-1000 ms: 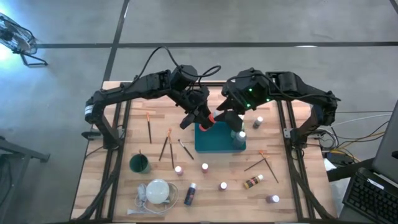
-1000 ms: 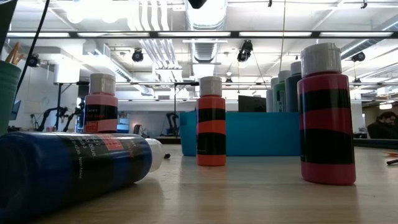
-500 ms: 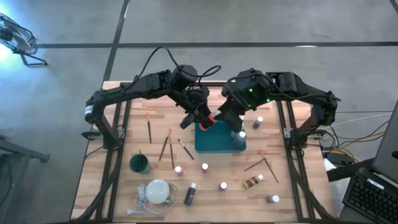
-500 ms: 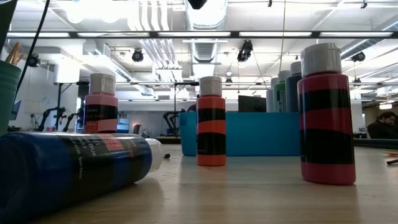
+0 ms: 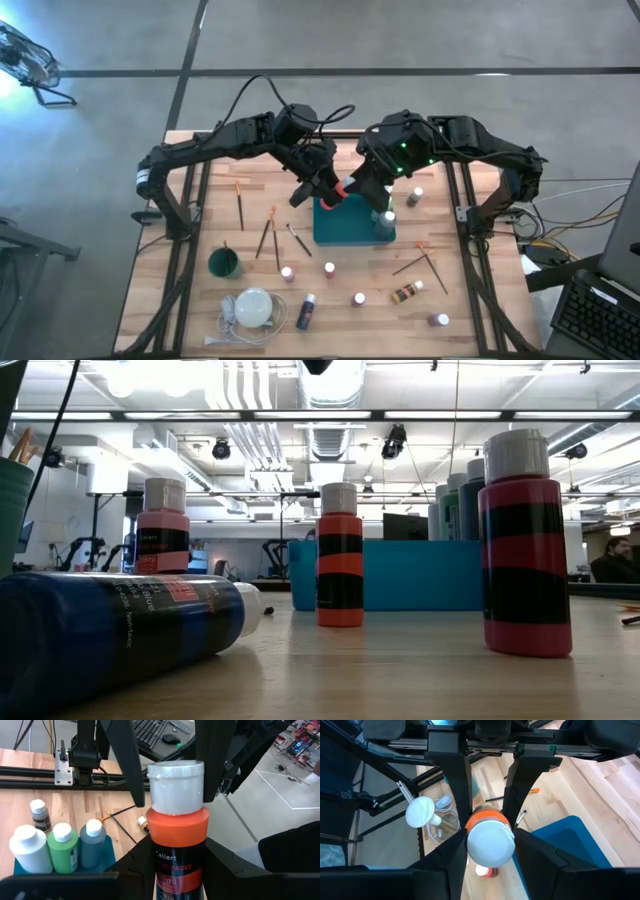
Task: Pick & Place Paint Supplies
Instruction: Put the orange paint bottle into the blue bin
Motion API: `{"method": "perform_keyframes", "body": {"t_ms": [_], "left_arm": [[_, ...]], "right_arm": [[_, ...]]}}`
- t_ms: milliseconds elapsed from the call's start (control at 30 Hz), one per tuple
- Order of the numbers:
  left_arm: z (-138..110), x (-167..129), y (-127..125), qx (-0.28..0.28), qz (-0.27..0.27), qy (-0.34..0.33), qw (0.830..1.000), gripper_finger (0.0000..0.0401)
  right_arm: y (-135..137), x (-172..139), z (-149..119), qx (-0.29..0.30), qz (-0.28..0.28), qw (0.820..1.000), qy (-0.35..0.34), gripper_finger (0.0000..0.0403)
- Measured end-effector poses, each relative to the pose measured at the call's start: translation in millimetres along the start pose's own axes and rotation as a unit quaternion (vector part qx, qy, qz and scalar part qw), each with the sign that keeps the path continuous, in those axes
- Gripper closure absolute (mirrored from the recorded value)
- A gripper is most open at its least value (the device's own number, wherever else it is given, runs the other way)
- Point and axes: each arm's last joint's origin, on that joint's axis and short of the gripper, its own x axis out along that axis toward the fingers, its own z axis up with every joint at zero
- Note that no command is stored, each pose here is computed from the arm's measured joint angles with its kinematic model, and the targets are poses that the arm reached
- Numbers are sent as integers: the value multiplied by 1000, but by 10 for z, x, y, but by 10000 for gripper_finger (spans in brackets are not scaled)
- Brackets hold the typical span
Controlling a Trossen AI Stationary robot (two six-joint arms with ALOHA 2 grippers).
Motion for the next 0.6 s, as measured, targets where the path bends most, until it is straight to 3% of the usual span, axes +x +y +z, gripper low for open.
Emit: {"method": "perform_keyframes", "body": {"t_ms": [400,600], "left_arm": [[1,1,0,1,-1,-1,1000,281],[0,2,1,1,0,-1,1000,281]], "right_arm": [[7,4,18,-1,4,1000,-9,284],[4,9,12,7,5,1000,-5,260]]}}
